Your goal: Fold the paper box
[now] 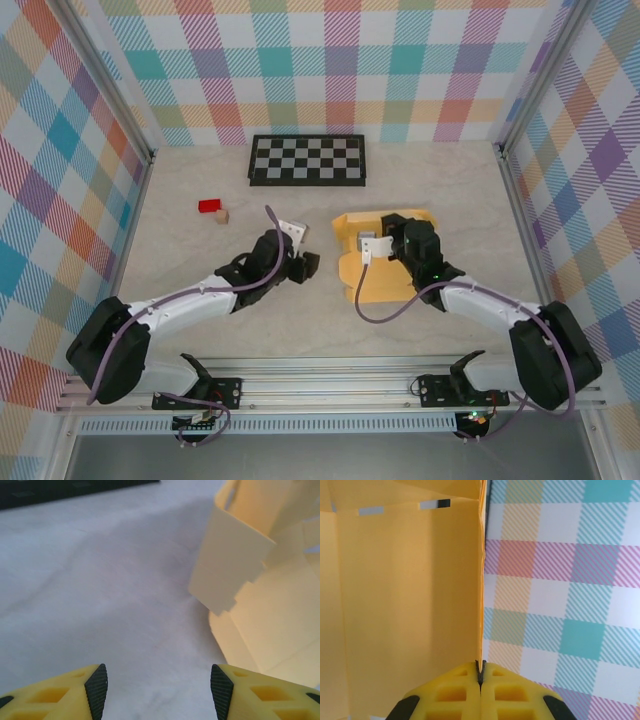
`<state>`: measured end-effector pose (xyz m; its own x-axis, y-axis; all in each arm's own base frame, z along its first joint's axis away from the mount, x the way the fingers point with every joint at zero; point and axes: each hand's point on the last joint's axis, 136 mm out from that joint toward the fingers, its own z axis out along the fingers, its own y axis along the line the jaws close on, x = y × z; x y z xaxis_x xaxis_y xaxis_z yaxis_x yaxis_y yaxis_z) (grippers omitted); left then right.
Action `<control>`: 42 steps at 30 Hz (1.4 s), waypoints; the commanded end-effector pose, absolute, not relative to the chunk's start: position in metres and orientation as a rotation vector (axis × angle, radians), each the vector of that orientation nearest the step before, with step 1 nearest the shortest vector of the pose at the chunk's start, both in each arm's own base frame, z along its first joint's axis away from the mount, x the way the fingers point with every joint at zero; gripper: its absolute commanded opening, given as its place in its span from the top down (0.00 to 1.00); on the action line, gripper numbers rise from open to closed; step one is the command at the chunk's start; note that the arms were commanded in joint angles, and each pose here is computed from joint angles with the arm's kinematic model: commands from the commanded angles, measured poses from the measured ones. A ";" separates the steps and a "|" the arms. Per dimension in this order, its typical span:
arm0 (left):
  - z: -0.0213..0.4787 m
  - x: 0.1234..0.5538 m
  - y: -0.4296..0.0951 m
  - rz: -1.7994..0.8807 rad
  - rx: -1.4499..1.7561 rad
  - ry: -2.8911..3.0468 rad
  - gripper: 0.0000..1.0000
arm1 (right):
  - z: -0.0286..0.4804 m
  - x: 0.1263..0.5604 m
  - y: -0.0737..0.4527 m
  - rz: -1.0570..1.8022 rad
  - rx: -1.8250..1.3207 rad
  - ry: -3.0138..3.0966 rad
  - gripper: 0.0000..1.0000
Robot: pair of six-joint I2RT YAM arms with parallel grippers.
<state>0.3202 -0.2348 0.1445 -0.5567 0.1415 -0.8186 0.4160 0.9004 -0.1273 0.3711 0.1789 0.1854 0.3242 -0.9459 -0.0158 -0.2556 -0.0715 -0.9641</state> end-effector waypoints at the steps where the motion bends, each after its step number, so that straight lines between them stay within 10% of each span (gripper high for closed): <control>1: 0.174 0.351 -0.206 -0.293 0.263 2.091 0.40 | 0.239 0.402 0.190 -0.859 -1.306 1.095 1.00; 15: 0.181 0.393 -0.150 -0.276 0.306 2.099 0.41 | 0.175 0.456 0.265 -0.763 -1.422 1.097 1.00; 42: 0.098 0.434 -0.198 -0.601 0.886 2.346 0.47 | 0.125 0.472 0.253 -0.639 -1.550 1.167 1.00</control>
<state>0.4332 -0.2066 0.0774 -0.6495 0.4537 -0.6102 0.6711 0.7192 -0.1796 0.4704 0.2501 0.1265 0.3722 -0.9192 -0.1286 -0.3215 0.0023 -0.9469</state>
